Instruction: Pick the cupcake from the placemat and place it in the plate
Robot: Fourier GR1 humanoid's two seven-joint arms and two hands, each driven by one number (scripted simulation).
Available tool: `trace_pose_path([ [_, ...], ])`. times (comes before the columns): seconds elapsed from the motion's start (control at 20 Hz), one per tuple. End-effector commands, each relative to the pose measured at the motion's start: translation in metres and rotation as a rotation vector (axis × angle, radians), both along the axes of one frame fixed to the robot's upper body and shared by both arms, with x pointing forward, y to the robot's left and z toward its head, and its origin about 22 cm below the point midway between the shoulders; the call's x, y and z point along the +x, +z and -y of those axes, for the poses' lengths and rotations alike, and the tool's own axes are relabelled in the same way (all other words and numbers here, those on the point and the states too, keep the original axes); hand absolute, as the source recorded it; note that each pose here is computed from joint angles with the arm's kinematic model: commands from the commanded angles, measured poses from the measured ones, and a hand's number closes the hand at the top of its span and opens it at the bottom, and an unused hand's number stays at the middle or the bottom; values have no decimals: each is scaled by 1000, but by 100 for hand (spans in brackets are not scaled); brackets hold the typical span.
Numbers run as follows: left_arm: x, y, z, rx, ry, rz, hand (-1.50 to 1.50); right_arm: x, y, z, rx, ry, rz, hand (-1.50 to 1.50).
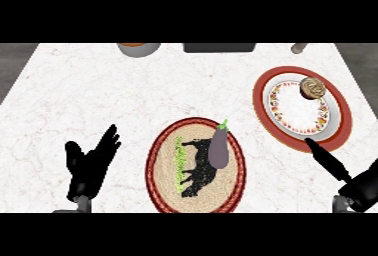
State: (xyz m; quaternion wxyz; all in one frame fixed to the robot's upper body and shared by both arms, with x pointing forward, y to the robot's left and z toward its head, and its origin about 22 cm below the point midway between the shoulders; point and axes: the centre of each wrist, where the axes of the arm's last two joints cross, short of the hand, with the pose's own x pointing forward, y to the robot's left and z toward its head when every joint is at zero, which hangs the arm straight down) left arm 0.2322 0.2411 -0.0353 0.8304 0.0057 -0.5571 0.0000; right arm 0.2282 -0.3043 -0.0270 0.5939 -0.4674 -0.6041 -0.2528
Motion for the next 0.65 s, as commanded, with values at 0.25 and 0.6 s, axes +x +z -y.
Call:
trace_pose_path([
  [0.25,-11,-7,-5,-8,-10,-10,0,-66,-37,-22,-13,47,-110,-150],
  [0.6,-13,-8,-7,-14,-12,12,0,-72,-34,-59,-33,38,-117,-150],
])
